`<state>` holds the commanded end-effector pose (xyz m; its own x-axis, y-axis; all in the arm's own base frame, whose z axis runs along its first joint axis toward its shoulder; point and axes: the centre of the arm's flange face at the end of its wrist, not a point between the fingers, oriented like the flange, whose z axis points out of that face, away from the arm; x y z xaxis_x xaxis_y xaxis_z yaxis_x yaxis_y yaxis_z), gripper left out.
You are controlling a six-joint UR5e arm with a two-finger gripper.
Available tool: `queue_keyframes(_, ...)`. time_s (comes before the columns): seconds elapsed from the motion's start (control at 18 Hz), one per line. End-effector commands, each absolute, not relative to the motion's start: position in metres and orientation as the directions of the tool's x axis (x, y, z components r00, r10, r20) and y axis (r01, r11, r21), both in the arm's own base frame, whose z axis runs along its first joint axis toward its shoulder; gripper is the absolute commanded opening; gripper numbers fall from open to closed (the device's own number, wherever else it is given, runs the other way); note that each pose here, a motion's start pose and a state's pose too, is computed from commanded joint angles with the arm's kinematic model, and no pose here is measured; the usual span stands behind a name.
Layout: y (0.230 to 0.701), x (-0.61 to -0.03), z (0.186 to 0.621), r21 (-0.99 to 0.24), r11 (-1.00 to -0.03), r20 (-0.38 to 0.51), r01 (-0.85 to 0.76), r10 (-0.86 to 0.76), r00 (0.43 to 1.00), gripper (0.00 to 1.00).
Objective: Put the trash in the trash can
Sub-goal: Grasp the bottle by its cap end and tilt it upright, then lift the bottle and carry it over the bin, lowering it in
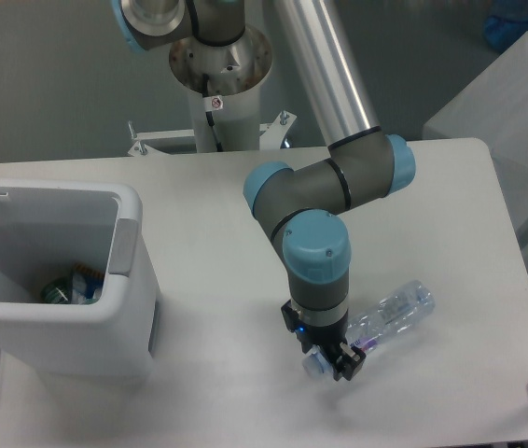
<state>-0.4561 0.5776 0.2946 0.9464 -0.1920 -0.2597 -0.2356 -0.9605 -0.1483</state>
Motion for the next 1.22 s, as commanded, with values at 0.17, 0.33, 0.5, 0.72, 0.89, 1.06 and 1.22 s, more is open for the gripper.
queue_keyframes(0.17,0.587,-0.462,0.317,-0.251,-0.957,-0.242,-0.146,-0.084,0.967,0.71)
queue_keyframes(0.33,0.59,-0.47,0.336,-0.369,-0.926,-0.184,-0.079,-0.011,0.983,0.72)
queue_keyframes(0.5,0.591,-0.472,0.341,-0.486,-0.873,-0.078,-0.046,-0.009,0.997,0.71)
queue_keyframes(0.72,0.586,-0.477,0.341,-0.566,-0.824,0.02,0.0,-0.013,1.0,0.65)
queue_keyframes(0.89,0.583,-0.475,0.347,-0.58,-0.814,0.039,0.013,-0.012,0.999,0.57)
queue_keyframes(1.06,0.581,-0.476,0.348,-0.581,-0.814,0.041,0.017,-0.008,0.999,0.51)
queue_keyframes(1.22,0.575,-0.48,0.359,-0.591,-0.806,0.037,0.029,0.009,0.999,0.48)
